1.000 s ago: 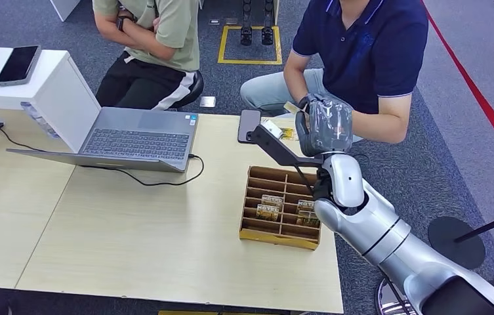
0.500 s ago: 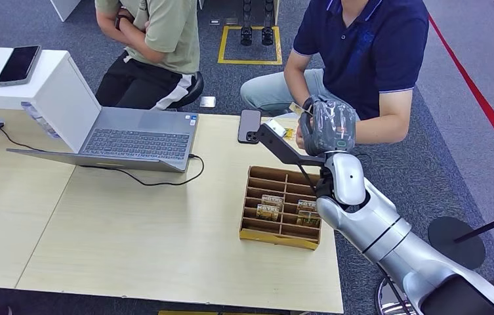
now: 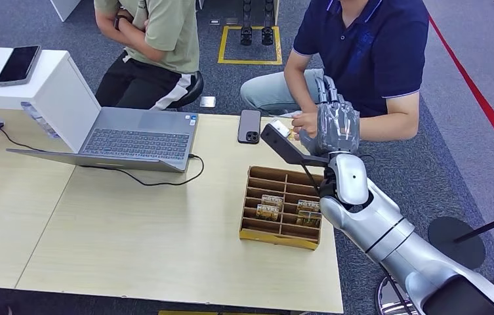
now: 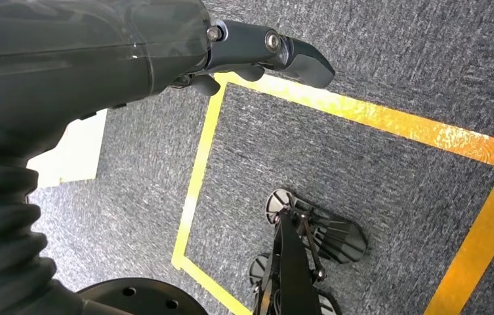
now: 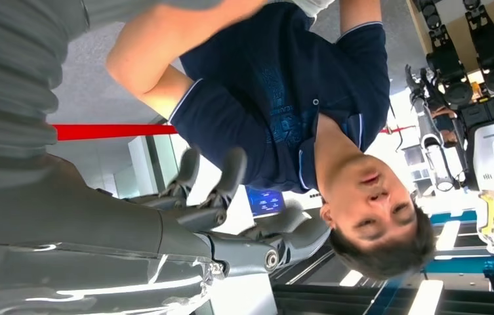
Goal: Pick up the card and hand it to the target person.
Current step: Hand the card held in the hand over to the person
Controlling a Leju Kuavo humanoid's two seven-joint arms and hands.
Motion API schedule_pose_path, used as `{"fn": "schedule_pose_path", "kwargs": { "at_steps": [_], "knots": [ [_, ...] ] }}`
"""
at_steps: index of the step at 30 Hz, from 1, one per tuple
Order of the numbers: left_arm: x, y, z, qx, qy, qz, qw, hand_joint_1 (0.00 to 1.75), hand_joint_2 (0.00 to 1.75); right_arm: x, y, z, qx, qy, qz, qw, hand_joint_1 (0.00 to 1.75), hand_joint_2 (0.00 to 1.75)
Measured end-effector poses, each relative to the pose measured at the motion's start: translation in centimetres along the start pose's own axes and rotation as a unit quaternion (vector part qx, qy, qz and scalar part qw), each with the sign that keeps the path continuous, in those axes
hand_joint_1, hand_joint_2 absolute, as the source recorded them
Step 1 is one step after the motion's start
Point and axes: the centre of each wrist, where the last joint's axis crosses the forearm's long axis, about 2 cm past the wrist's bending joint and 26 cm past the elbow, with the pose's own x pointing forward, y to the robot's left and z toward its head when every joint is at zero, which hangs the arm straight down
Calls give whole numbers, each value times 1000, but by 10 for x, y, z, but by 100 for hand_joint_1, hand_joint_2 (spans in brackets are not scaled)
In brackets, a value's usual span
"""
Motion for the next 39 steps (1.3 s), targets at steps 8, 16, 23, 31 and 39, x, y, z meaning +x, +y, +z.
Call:
{"fn": "schedule_pose_path", "kwargs": {
  "at_steps": [8,16,23,31,39],
  "knots": [
    [-1,0,0,2,5,8,1000,0,0,-5,2,7,38,36,-115,992,0,175],
    [-4,1,0,10,18,26,999,0,0,-2,3,34,125,92,-398,904,0,175],
    [-7,2,1,17,23,35,999,0,0,-6,-6,72,146,96,-557,812,0,175],
    [-9,3,1,26,29,47,998,0,0,-15,-18,126,160,77,-611,771,0,175],
    [-9,3,1,30,27,59,997,0,0,-14,-27,165,165,74,-627,758,0,175]
  ]
}}
